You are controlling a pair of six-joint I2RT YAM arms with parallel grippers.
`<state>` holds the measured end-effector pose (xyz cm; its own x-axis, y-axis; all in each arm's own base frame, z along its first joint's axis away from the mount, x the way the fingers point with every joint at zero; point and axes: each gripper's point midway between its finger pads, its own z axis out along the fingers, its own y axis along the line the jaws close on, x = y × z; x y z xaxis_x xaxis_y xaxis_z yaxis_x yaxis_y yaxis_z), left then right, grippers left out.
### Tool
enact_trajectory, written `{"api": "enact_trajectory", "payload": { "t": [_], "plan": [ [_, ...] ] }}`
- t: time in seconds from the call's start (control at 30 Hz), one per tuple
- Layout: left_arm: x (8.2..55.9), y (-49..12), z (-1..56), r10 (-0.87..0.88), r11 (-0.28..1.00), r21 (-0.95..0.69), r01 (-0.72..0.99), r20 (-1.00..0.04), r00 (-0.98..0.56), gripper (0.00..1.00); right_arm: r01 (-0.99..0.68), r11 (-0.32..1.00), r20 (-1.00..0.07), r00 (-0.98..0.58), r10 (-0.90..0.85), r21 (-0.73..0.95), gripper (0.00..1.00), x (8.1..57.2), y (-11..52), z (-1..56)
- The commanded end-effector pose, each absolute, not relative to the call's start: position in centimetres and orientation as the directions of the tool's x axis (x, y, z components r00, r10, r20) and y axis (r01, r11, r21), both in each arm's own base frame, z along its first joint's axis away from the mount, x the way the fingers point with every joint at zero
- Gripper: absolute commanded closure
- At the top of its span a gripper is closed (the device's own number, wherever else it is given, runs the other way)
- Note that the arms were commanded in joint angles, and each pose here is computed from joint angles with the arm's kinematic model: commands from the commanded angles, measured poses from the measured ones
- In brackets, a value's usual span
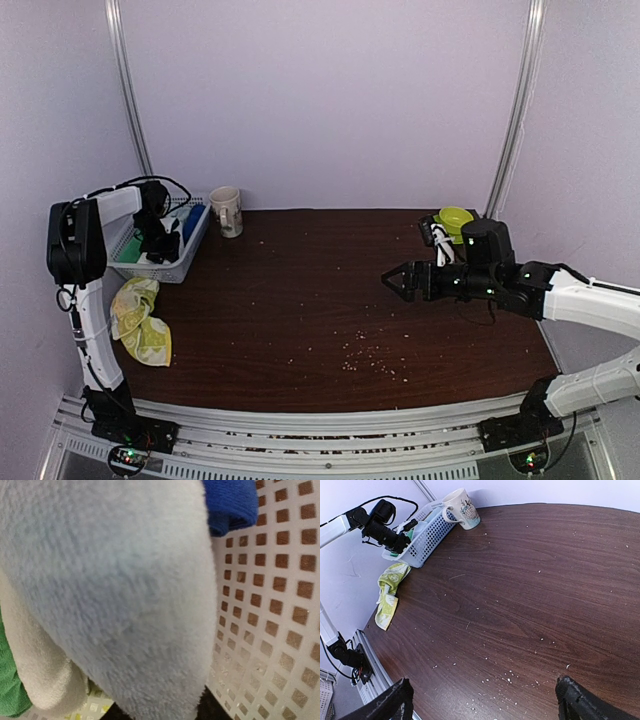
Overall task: Roll the towels
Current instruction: Place the towel in the bin.
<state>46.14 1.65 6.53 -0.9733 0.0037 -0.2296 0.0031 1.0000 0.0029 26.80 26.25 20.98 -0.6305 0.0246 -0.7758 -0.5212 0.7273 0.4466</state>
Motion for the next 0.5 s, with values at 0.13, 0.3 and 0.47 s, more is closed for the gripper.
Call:
{"api": "enact_trajectory", "payload": {
  "t": [0.13,0.3,0.47],
  "plan": [
    [46.3,3.3,9.1,-0.026,0.995,0.083,-0.052,-0.288,-0.957,0.4,-0.548,0.705,-0.788,-0.615,0.025,0.45,0.0,26.5,26.8,21.7],
    [48.3,2.6,12.9,-0.046,0.997,0.031,-0.065,-0.416,-0.908,0.37,-0.547,0.705,-0.787,-0.616,0.026,0.451,0.0,26.5,26.7,21.6],
    [49.7,2.4,13.5,-0.064,0.997,0.009,-0.076,-0.451,-0.89,0.34,-0.551,0.701,-0.789,-0.614,0.026,0.452,0.0,26.4,26.8,21.8]
  ]
}}
